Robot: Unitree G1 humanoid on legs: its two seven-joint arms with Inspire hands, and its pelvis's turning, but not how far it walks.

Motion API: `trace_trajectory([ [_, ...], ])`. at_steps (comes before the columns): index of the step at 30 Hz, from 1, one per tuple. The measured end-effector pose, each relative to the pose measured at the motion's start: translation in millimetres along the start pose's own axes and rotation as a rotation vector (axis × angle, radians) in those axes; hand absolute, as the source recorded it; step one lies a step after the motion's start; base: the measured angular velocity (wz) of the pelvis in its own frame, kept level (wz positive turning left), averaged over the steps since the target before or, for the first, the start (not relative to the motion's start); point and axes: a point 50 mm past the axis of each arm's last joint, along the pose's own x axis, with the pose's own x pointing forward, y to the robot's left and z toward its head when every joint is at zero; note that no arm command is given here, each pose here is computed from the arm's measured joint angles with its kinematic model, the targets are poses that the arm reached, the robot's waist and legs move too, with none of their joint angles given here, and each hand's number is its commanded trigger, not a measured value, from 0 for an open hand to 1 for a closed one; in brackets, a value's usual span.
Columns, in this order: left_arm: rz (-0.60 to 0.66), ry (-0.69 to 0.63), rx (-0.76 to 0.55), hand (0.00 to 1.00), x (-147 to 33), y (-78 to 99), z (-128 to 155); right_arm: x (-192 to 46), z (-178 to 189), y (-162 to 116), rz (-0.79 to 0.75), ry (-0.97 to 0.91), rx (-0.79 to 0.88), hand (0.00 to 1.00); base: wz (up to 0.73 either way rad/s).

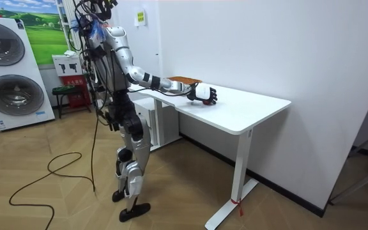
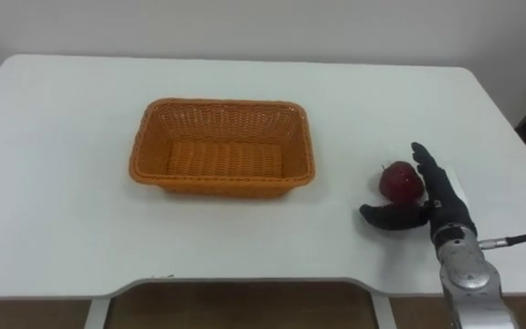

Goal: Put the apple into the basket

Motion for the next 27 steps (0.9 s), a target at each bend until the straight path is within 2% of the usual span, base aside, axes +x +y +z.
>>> trace_trajectory([
  [16, -0.018, 0.008, 0.005, 0.00, -0.1, -0.8, -1.0, 1.4, 0.9, -3.1, -0.009, 0.001, -0.084, 1.00, 0.01],
  [27, -0.021, 0.009, 0.005, 0.00, -0.4, -0.8, -1.8, 1.6, 0.4, -3.2, -0.010, 0.007, -0.085, 1.00, 0.00],
])
